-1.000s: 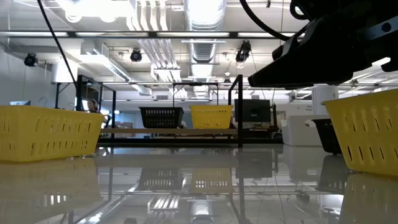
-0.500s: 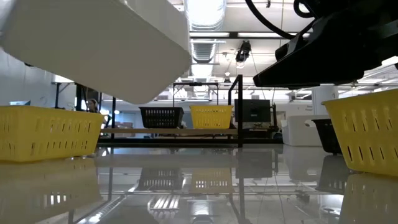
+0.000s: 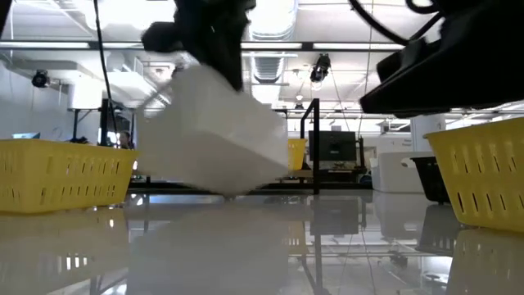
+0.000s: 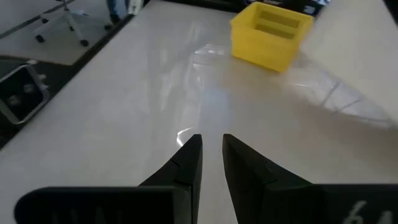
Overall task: Stack baskets on shelf by color
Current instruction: Put the bottom left white bin on the shelf
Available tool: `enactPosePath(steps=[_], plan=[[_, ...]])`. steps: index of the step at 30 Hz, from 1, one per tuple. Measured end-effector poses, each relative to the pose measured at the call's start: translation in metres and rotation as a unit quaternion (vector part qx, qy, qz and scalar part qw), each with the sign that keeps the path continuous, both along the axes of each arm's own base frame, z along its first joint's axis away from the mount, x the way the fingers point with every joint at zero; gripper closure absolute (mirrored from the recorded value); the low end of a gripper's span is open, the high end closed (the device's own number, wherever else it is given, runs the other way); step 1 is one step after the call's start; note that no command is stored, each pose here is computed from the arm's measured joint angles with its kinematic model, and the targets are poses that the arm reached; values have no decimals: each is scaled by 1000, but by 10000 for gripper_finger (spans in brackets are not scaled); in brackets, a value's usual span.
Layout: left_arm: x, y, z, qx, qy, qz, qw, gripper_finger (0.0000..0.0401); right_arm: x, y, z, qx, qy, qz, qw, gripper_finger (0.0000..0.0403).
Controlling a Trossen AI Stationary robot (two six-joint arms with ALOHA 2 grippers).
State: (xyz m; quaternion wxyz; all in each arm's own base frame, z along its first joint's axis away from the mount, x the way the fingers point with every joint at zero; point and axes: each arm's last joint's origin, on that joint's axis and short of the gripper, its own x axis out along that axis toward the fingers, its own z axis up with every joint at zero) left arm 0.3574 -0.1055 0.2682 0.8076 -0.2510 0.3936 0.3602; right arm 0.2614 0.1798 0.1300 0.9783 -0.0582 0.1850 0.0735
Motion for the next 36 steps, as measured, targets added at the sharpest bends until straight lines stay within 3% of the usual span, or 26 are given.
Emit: enactPosePath(steps=[9, 14, 17, 22, 28, 34, 36], plan=[[1, -2, -45, -25, -34, 0, 999, 401, -9, 11, 4, 0, -5, 24, 1000, 346], [2, -2, -59, -32, -30, -53, 998, 398, -9, 11, 7, 2, -9, 24, 1000, 346], [2, -2, -61, -35, -13, -94, 995, 372, -9, 11, 7, 1, -9, 25, 1000, 346], [4, -1, -55, -3, 14, -188, 982, 292, -9, 11, 7, 1, -8, 24, 1000, 346], [6, -7, -29, 8, 44, -392, 919, 212, -9, 11, 7, 2, -8, 24, 1000, 346], [-10, -14, -14, 98, 142, -543, 822, 197, -9, 11, 7, 3, -7, 24, 1000, 346], [-14, -15, -16, 125, 168, -559, 802, 196, -9, 11, 7, 5, -6, 23, 1000, 346]])
